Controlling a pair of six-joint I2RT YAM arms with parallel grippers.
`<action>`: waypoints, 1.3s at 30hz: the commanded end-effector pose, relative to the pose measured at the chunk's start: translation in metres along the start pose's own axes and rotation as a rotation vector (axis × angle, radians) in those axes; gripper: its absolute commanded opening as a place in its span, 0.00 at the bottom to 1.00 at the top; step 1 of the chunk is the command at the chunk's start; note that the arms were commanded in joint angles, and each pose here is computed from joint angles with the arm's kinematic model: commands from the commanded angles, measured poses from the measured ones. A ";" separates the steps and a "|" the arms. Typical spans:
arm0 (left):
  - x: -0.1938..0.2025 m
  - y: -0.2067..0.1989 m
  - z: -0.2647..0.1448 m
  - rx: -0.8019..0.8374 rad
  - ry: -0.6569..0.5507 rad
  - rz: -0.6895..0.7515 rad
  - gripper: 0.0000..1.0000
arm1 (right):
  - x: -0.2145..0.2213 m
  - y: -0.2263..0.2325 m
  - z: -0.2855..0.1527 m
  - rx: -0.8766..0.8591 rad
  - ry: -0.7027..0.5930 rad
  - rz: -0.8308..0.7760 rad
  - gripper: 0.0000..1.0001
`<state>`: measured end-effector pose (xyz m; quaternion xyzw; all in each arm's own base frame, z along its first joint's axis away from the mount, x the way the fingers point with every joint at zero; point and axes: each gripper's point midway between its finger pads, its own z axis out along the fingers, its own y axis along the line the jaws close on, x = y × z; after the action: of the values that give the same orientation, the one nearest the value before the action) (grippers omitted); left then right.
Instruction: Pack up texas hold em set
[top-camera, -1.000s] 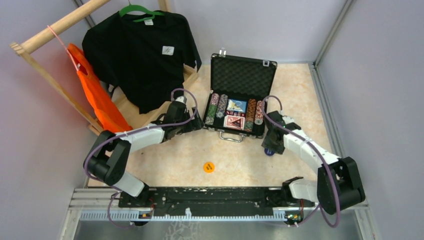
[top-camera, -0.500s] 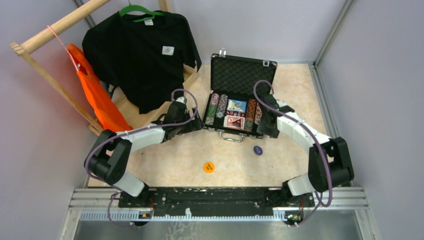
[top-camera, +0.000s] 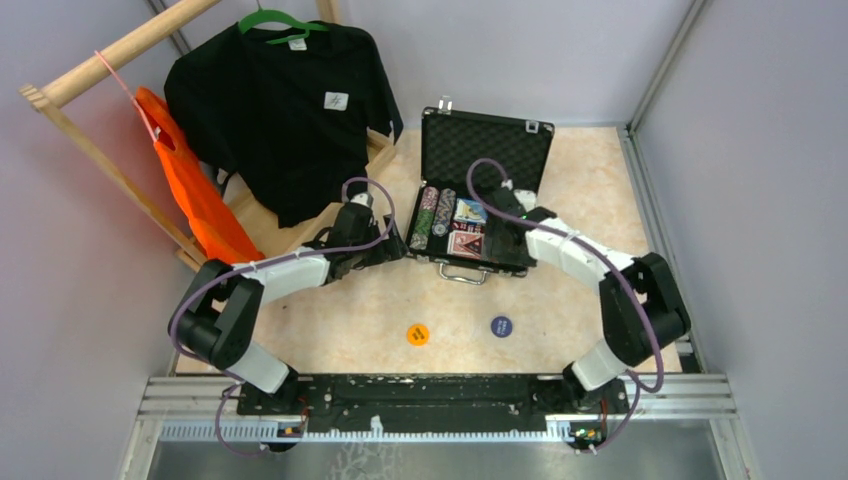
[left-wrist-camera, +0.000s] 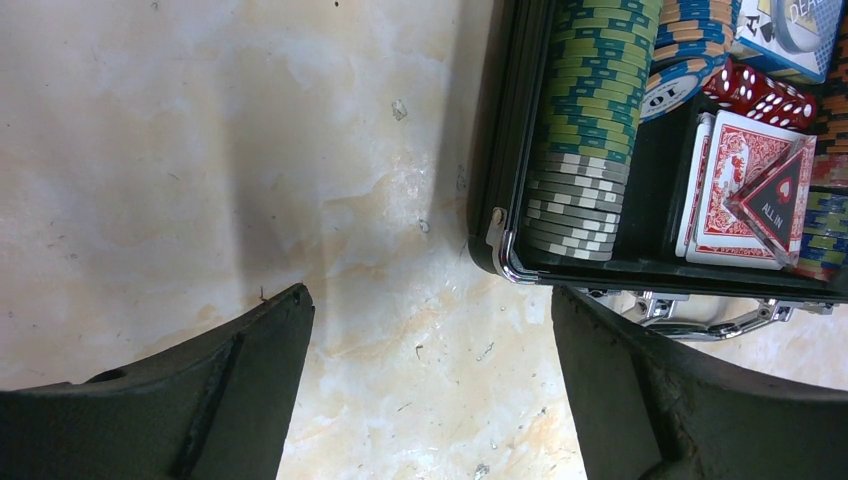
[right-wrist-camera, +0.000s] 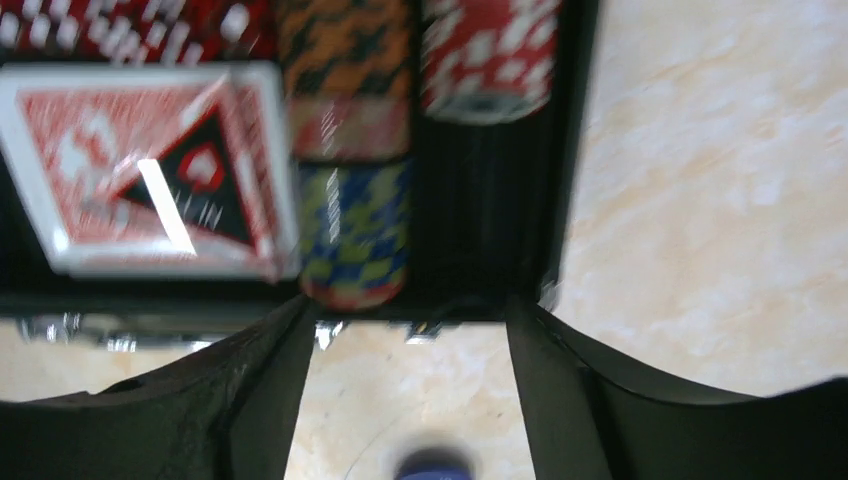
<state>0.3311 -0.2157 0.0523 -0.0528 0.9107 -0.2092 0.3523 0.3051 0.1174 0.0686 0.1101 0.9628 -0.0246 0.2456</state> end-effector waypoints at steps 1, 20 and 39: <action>-0.011 -0.006 0.002 0.018 -0.023 0.005 0.94 | 0.024 0.020 -0.022 -0.055 -0.086 -0.111 0.74; -0.011 -0.026 -0.010 0.095 -0.017 -0.019 0.93 | 0.150 0.008 -0.033 -0.185 0.018 -0.225 0.76; -0.011 -0.020 -0.009 0.067 -0.023 -0.010 0.93 | 0.166 0.006 -0.028 -0.106 0.050 -0.271 0.68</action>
<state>0.3259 -0.2258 0.0607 -0.0491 0.9069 -0.2353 0.3460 0.1595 0.1576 0.0154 -0.0322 0.9723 0.0014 0.2314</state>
